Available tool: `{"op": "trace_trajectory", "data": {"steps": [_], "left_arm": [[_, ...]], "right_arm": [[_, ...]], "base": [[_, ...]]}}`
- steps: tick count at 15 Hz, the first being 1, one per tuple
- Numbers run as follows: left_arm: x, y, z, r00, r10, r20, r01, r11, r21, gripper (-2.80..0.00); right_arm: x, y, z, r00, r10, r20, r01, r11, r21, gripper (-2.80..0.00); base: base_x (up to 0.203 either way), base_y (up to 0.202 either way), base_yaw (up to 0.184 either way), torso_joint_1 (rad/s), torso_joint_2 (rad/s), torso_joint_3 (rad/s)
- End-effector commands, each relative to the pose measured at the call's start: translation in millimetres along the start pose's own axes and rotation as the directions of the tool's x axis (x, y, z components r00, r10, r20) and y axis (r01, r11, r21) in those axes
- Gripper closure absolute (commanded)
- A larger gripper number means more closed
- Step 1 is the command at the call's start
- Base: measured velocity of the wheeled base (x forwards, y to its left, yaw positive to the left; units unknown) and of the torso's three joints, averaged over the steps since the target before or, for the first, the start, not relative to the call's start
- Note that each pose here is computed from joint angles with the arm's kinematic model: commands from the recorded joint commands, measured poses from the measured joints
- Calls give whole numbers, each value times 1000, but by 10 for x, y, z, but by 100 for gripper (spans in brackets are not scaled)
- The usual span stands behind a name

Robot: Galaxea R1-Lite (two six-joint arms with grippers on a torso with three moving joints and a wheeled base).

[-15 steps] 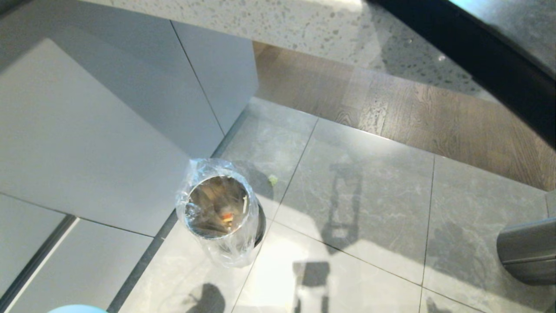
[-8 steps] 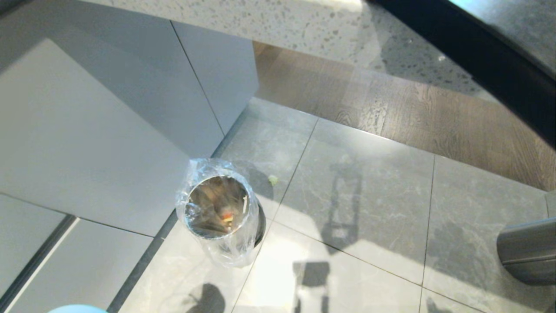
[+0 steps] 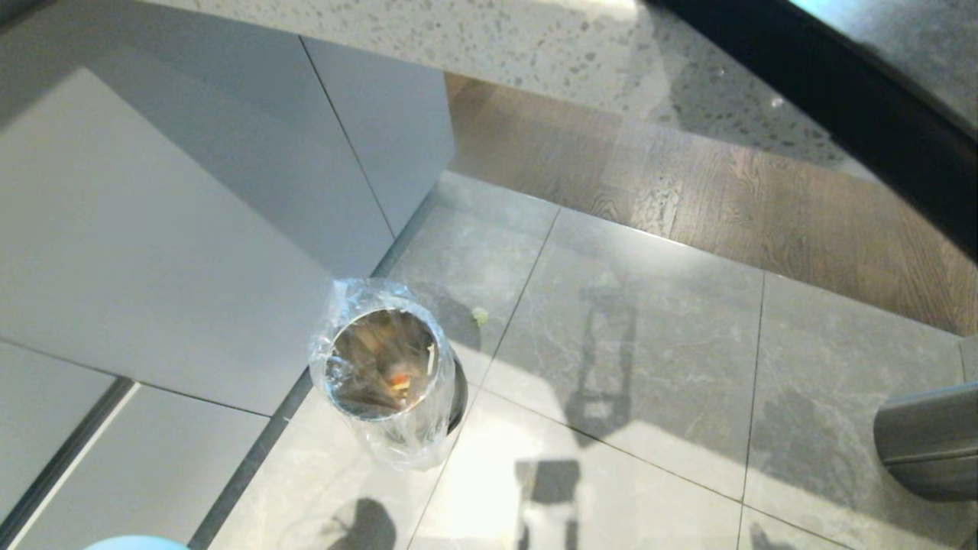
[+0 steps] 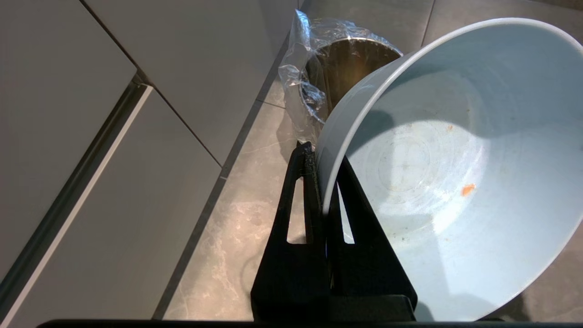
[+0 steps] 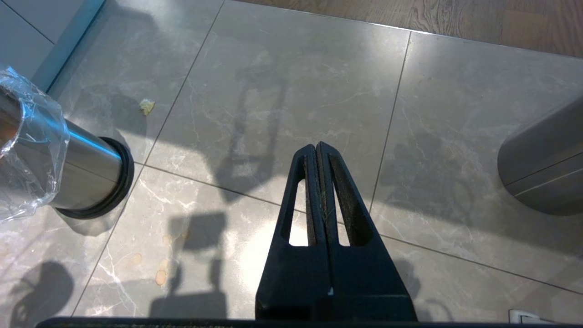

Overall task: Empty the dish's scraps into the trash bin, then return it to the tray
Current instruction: Put the bowl back to the table

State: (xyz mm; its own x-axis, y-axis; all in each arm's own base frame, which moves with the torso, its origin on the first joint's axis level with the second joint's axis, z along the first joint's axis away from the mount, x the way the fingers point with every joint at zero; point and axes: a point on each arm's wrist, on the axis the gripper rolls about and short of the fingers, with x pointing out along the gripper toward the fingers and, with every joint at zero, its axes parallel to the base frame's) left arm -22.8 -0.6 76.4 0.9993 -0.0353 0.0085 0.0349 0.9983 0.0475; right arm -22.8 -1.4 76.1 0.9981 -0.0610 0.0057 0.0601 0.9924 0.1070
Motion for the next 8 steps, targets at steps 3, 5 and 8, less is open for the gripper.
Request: {"op": "trace_trajectory", "data": {"steps": [3,5,8], "left_arm": [[0,0,0,1000,0,1,0,1000,0,0],[1,0,0,1000,-1,-1,1,1000,0,0],[0,0,0,1000,0,1,0,1000,0,0]], "right_arm": [[0,0,0,1000,0,0,0,1000,1,0],[0,0,0,1000,0,0,0,1000,1,0],[0,0,0,1000,0,0,0,1000,1,0]], "base": [[0,0,0,0,0,0],[0,0,0,0,0,0],[0,0,0,0,0,0]]}}
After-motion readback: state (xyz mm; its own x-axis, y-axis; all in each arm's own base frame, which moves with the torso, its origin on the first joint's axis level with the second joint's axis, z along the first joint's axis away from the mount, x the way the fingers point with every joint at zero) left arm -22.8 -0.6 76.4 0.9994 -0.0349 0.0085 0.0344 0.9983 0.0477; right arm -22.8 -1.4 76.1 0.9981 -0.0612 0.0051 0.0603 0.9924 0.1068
